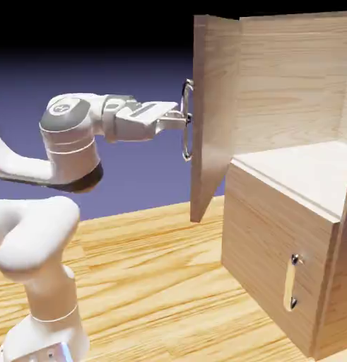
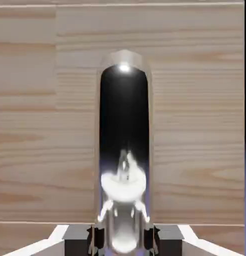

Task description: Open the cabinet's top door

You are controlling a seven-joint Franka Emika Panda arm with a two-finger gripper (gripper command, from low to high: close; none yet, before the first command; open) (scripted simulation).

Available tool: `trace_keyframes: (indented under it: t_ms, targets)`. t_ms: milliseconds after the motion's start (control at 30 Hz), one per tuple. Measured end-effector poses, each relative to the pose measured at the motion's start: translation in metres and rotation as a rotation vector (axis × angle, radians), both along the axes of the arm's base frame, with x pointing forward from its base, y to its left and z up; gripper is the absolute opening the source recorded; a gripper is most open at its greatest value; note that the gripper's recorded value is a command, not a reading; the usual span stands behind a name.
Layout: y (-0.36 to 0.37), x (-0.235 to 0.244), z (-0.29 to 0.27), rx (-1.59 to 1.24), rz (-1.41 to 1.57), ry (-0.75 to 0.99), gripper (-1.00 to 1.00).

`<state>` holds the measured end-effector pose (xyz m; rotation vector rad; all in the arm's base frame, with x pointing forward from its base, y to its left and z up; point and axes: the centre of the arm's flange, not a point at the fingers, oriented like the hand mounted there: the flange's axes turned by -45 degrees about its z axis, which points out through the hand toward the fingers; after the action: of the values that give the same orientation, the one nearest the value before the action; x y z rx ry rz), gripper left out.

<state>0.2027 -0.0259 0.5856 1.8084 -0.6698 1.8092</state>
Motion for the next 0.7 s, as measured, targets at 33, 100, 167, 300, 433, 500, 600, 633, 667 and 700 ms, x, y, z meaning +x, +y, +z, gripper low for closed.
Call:
trace_keyframes:
  t_ms: [33, 100, 167, 300, 433, 500, 600, 633, 667, 700]
  targets:
    - [0.005, -0.003, 0.0, 0.0, -0.015, 0.0, -1.0]
    - [0.016, -0.008, 0.0, 0.0, -0.046, 0.0, -1.0]
    - [0.028, -0.013, 0.0, -0.001, -0.079, 0.0, -1.0]
    - [0.055, -0.023, 0.0, 0.0, -0.151, 0.0, -1.0]
    - [0.084, -0.032, 0.0, 0.0, -0.229, 0.0, -1.0]
    - [0.1, -0.036, 0.0, 0.001, -0.27, 0.0, -1.0]
    - [0.127, -0.041, 0.0, 0.001, -0.34, 0.0, -1.0]
    - [0.137, -0.042, 0.0, 0.001, -0.365, 0.0, -1.0]
    - [0.147, -0.043, 0.0, 0.001, -0.392, 0.0, -1.0]
    - [0.158, -0.044, 0.0, 0.001, -0.419, 0.0, -1.0]
